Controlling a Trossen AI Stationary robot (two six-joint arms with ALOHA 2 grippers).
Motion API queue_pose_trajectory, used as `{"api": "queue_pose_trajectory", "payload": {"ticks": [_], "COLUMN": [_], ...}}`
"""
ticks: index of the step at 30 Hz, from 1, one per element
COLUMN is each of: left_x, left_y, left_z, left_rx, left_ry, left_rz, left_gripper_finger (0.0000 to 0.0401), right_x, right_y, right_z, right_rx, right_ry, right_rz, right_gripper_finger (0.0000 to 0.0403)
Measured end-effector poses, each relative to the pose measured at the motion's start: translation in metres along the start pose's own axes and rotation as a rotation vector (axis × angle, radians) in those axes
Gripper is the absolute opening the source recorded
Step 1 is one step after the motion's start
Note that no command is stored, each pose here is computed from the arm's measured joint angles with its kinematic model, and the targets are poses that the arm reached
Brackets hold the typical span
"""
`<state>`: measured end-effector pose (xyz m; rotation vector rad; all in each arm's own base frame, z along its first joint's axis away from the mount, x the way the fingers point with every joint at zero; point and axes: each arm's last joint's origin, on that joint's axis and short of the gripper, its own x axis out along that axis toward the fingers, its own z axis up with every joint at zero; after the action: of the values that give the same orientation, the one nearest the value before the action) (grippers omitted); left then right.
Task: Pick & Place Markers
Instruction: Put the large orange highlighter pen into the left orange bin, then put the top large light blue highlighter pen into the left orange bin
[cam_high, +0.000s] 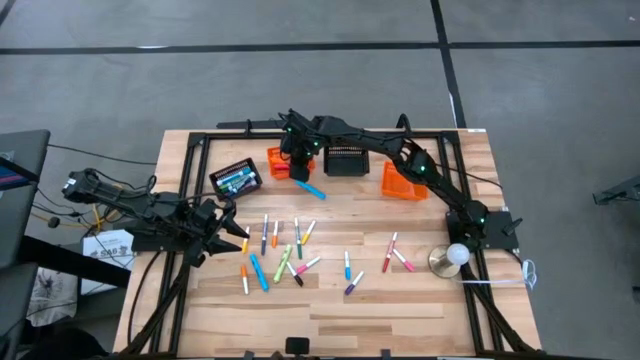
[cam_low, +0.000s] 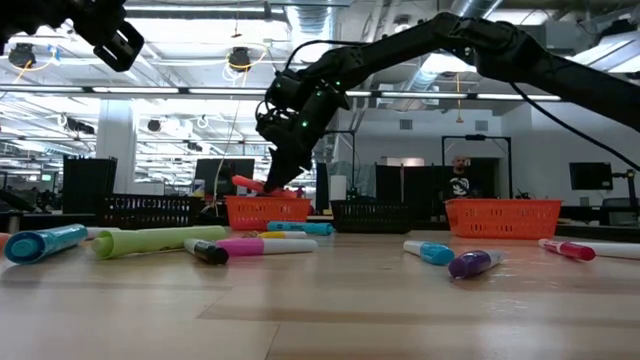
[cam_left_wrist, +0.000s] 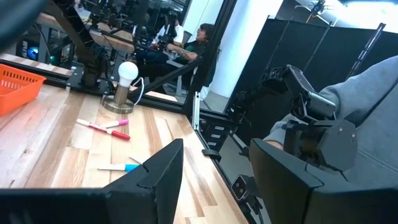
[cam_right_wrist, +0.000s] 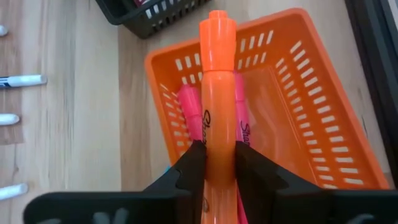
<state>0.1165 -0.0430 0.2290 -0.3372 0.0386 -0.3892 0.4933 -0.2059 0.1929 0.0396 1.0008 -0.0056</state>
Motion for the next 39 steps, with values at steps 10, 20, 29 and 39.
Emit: {"api": "queue_pose_trajectory", "payload": {"ticks": [10, 20, 29, 39], "left_x": [0.0, 0.0, 0.0, 0.0], "left_y": [0.0, 0.0, -0.001, -0.001], "left_z": [0.001, 0.001, 0.002, 0.002], "left_rx": [0.0, 0.0, 0.0, 0.001], "left_ry": [-0.006, -0.012, -0.017, -0.02], "left_rz": [-0.002, -0.004, -0.006, -0.008], "left_gripper_finger": [0.0186, 0.0186, 0.0186, 0.0186], "right_x": [0.0, 0.0, -0.027, -0.119], "right_y": [0.001, 0.001, 0.007, 0.048], "right_z": [0.0, 0.0, 0.011, 0.029], "right_rx": [0.01, 0.026, 0.012, -0.033], "right_ry": [0.005, 0.002, -0.047, -0.113], "right_rz": [0.001, 0.007, 0.014, 0.144], "right_gripper_finger": [0.008, 0.0131, 0.0169, 0.0165]}}
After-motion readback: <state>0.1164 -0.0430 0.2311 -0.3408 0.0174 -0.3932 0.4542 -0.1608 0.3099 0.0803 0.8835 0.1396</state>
